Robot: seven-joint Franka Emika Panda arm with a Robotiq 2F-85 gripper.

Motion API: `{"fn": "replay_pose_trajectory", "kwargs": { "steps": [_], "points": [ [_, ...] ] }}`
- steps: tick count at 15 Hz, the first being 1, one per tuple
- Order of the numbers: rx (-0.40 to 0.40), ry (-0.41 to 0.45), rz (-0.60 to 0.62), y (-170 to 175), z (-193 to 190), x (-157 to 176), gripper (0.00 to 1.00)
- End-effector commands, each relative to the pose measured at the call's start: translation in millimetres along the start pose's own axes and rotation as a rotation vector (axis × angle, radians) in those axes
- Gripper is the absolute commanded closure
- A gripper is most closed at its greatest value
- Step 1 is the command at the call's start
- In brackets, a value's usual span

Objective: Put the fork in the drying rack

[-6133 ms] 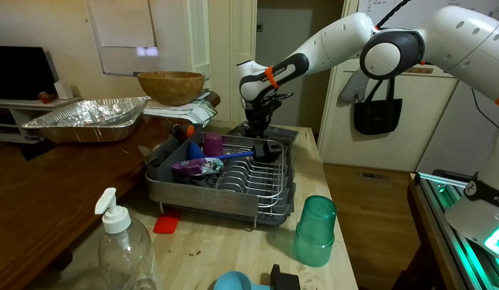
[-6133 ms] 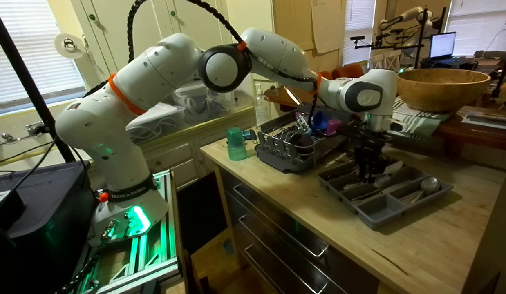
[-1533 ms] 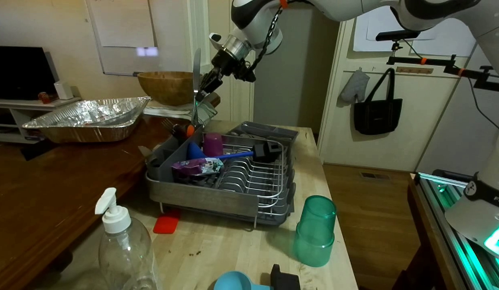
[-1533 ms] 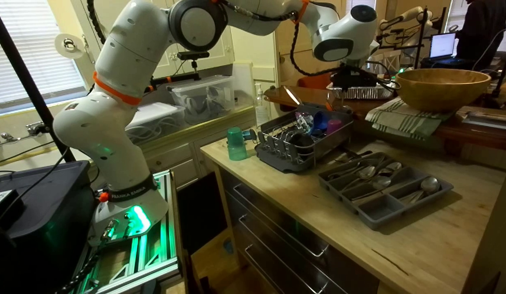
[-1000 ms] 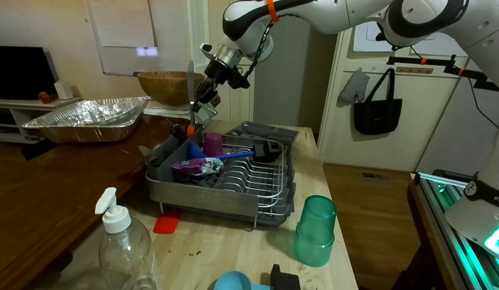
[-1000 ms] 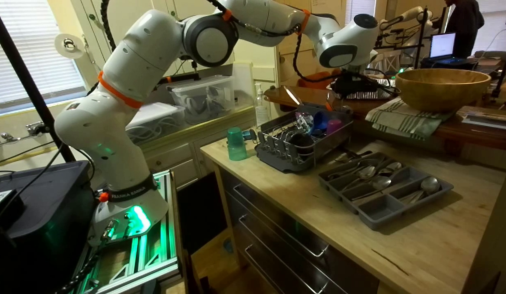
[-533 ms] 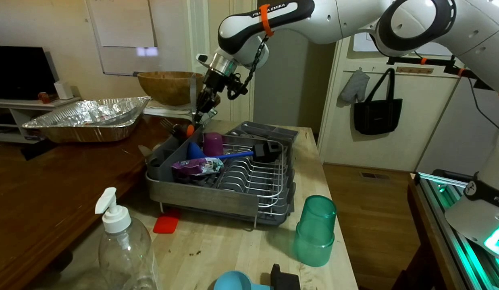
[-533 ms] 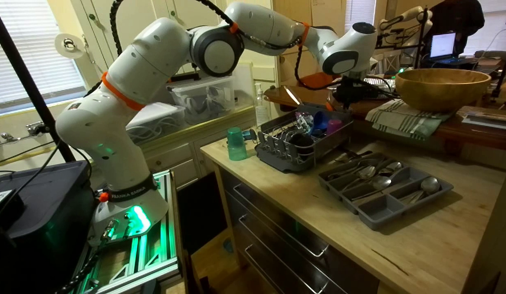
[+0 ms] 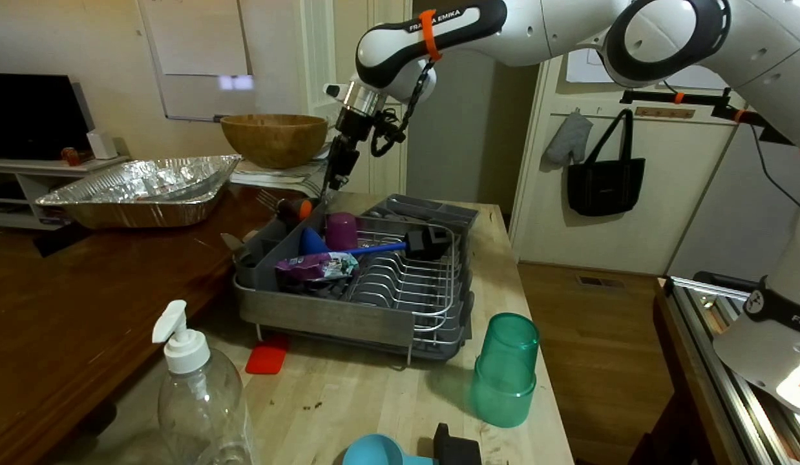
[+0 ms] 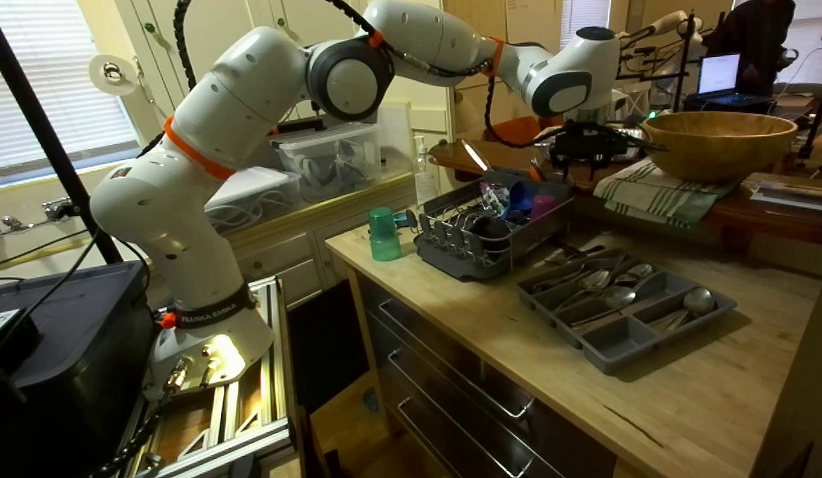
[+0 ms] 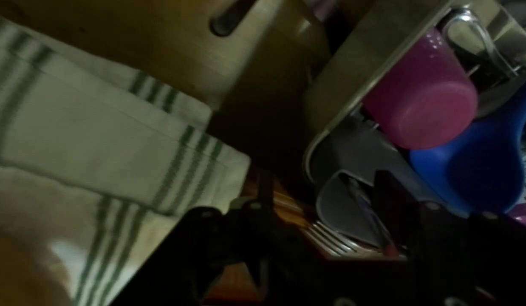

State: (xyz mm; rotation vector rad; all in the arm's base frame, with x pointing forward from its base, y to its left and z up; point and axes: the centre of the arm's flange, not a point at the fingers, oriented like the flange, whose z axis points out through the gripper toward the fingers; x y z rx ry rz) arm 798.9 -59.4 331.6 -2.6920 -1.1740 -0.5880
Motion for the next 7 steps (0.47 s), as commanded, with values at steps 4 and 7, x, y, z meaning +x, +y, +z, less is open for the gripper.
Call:
{"fn": "replay_pose_trajectory", "kwargs": {
  "steps": [4,7],
  "points": [
    [-0.254,-0.154,0.215,23,-77,-76,0.0],
    [-0.265,-0.139,0.217,52,-81,-73,0.0]
  ]
}}
